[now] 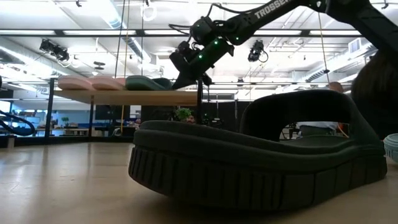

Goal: Pick and place slides into the shelf
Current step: Put the top green slide on the shelf, then put the green slide on the shelf

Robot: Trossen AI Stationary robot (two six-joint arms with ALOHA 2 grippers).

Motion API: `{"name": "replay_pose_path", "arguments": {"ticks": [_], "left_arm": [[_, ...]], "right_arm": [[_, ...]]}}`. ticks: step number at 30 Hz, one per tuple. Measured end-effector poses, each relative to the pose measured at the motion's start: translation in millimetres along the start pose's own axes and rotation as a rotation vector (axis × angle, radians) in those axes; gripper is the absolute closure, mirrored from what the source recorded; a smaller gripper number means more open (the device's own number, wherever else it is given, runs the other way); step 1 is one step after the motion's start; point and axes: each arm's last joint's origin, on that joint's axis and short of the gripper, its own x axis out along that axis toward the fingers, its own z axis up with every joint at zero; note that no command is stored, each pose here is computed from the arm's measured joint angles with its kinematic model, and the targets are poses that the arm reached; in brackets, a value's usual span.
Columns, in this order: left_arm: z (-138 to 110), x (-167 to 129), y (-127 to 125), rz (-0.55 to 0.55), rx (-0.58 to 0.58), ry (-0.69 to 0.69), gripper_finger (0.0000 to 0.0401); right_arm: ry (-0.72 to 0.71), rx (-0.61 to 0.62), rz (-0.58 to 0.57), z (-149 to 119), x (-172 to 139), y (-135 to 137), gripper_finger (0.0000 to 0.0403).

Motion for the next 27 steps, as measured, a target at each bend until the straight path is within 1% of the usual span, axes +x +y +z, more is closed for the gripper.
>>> {"name": "replay_pose_path", "arguments": {"ticks": [3, 6, 9, 12, 15, 17, 19, 21, 24, 27], "left_arm": [[-3, 0, -1, -0.006, -0.003, 0.018, 0.0385], [-8, 0, -2, -0.012, -0.014, 0.042, 0.0394], [-12, 0, -4, -0.017, -0.043, 0.066, 0.0396], [-15, 0, -6, -0.045, -0.078, 0.082, 0.0387], [-16, 0, -9, -0.154, -0.109, 0.080, 0.0375], [-15, -1, -12, -0.239, -0.123, 0.072, 0.0372], [-15, -1, -13, -0.296, -0.143, 0.069, 0.0371], [-15, -2, -14, -0.313, -0.159, 0.070, 0.0371], [-15, -2, -14, -0.312, -0.167, 0.071, 0.0378], [-15, -2, -14, -0.312, -0.168, 0.072, 0.0385]], "right_arm": [[-0.004, -0.003, 0.000, 5, -8, 2, 0.0400], [0.002, -0.003, 0.015, 14, -25, 7, 0.0401], [0.027, -0.015, 0.043, 25, -56, 19, 0.0400], [0.093, -0.039, 0.097, 33, -98, 40, 0.0401], [0.171, -0.076, 0.154, 34, -146, 68, 0.0400], [0.234, -0.086, 0.202, 29, -176, 92, 0.0400], [0.295, -0.094, 0.253, 20, -201, 116, 0.0401], [0.353, -0.103, 0.304, 7, -222, 141, 0.0401], [0.423, -0.132, 0.375, -14, -245, 178, 0.0398], [0.465, -0.160, 0.393, -34, -262, 210, 0.0393]]}}
